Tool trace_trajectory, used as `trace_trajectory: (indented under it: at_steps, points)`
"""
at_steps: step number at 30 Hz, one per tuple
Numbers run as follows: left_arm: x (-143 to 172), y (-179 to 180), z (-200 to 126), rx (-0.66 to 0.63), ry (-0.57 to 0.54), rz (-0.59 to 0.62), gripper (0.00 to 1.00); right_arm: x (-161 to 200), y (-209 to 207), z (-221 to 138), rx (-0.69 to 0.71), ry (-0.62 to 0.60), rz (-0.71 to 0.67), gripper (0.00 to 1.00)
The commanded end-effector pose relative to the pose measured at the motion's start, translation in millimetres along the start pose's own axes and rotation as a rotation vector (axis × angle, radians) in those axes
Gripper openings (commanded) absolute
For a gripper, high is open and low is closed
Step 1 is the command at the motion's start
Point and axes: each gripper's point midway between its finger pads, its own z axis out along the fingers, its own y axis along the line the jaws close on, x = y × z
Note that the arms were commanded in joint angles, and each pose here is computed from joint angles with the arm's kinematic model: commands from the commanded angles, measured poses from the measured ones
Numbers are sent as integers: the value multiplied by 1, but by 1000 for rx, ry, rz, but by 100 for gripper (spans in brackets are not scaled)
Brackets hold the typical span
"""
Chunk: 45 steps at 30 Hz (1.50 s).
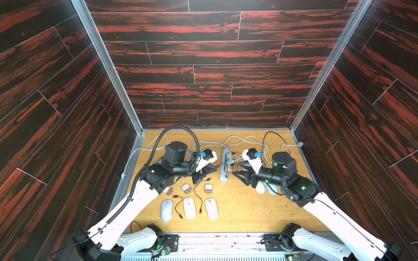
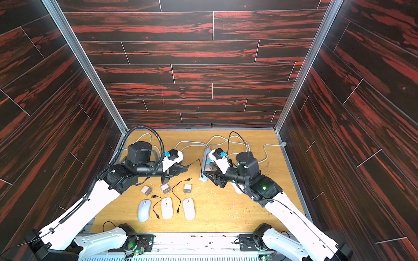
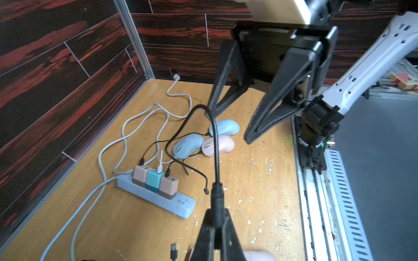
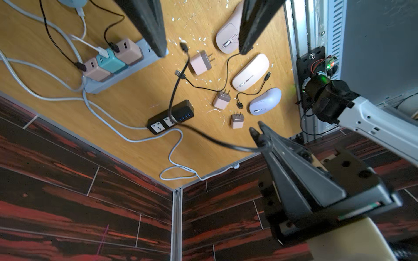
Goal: Unplug the wireless mouse
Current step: Place the power cord at the center of the board.
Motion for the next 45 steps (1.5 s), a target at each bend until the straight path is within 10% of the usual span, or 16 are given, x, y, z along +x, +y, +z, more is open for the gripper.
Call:
trace_trajectory:
  at_steps: [1,8,23,26,33,45]
  points:
    - [-9,-16,-7,82,-23,2,0,-26,15,2,-115,-137,-65,52]
    - [-12,-20,-8,101,-39,-1,0,-22,13,19,-163,-131,-47,47]
    - [-9,-13,-4,67,-70,-23,0,6,12,31,-196,-55,66,3]
    - [-12,-13,-4,69,-85,-24,0,10,9,31,-174,-57,92,9]
    - [-14,-15,-6,78,-86,-19,0,3,-6,29,-79,-113,74,64]
    - [-16,-17,-6,89,-90,-19,0,-19,-15,37,-57,-169,22,62]
